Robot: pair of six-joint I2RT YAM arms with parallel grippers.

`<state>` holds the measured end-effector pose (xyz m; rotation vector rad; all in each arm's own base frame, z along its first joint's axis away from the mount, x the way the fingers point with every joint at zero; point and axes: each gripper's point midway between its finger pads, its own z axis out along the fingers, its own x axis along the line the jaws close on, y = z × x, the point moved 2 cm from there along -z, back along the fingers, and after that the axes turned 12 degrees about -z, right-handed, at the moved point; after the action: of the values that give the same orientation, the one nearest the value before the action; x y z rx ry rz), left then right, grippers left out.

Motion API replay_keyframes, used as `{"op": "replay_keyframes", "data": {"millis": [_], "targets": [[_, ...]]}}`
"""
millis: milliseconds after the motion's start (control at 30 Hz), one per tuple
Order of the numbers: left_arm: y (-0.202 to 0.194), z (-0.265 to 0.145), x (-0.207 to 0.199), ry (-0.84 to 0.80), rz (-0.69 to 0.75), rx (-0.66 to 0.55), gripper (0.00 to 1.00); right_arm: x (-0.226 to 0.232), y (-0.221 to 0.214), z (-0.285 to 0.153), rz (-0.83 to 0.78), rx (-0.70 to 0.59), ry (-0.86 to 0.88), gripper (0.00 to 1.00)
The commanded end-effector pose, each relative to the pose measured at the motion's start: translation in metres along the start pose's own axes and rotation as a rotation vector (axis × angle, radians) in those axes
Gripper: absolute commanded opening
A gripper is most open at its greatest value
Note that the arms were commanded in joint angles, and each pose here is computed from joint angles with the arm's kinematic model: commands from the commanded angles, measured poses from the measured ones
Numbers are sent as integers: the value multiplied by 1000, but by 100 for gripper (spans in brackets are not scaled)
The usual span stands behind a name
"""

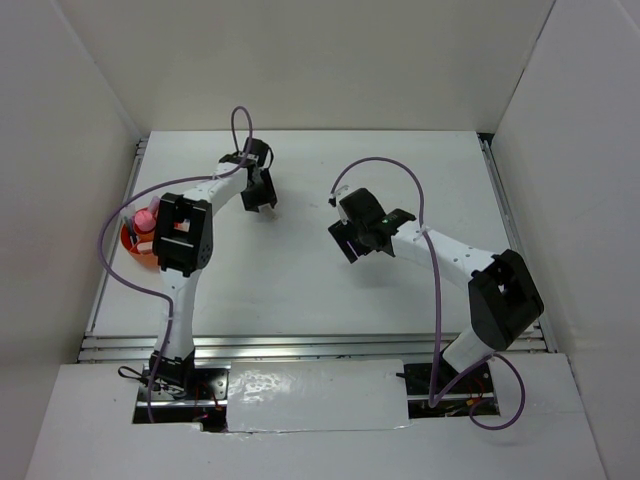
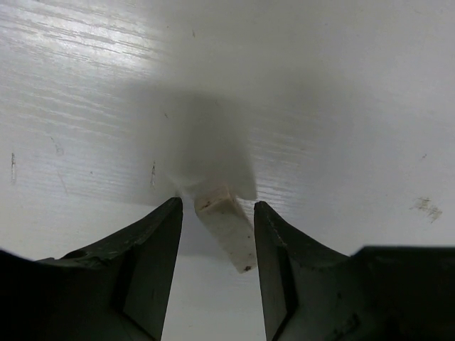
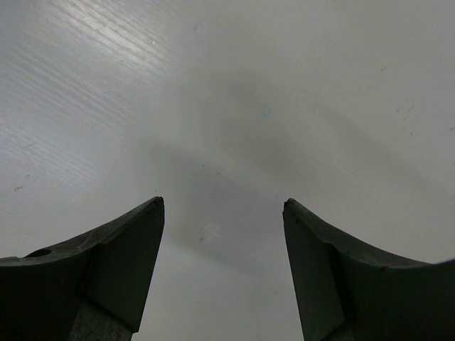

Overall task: Sort the stationery into containers
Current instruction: Pick up the stationery from the center of the board, then place the stationery in the storage box.

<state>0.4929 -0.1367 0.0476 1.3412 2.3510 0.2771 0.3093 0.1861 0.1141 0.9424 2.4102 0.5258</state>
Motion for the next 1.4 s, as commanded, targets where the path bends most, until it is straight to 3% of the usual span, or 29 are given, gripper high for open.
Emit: {"op": "replay_keyframes", "data": {"millis": [0, 167, 467, 667, 700, 933, 1133, 1200, 1233, 1300, 1367], "targets": [[7, 6, -8, -13, -14, -13, 57, -3, 2, -4, 21, -2, 1, 74], [0, 11, -9, -3, 20, -2, 54, -4, 1, -4, 20, 0, -2, 74], [-20, 10, -10, -57, 53, 87, 31, -4, 1, -4, 20, 3, 1, 74], [-7, -22, -24, -154, 76, 29, 23, -5, 0, -6, 20, -1, -3, 74], [-4, -26, -26, -170, 86, 17, 16, -5, 1, -6, 20, -2, -5, 74], [21, -80, -31, -284, 199, -168, 0, -6, 4, -8, 17, -6, -9, 74], [41, -142, -5, -312, 349, -394, 0, -4, 2, -9, 5, -8, -14, 74], [36, -144, 15, -276, 391, -423, 0, -4, 2, -10, 3, -7, -12, 74], [48, -169, 19, -288, 434, -518, 0, -3, 3, -10, 1, -7, -11, 74], [46, -173, 43, -237, 464, -576, 0, -2, 3, -9, -4, -3, -8, 74], [66, -209, 59, -185, 492, -755, 0, 0, 5, -10, -9, -4, -7, 74]]}}
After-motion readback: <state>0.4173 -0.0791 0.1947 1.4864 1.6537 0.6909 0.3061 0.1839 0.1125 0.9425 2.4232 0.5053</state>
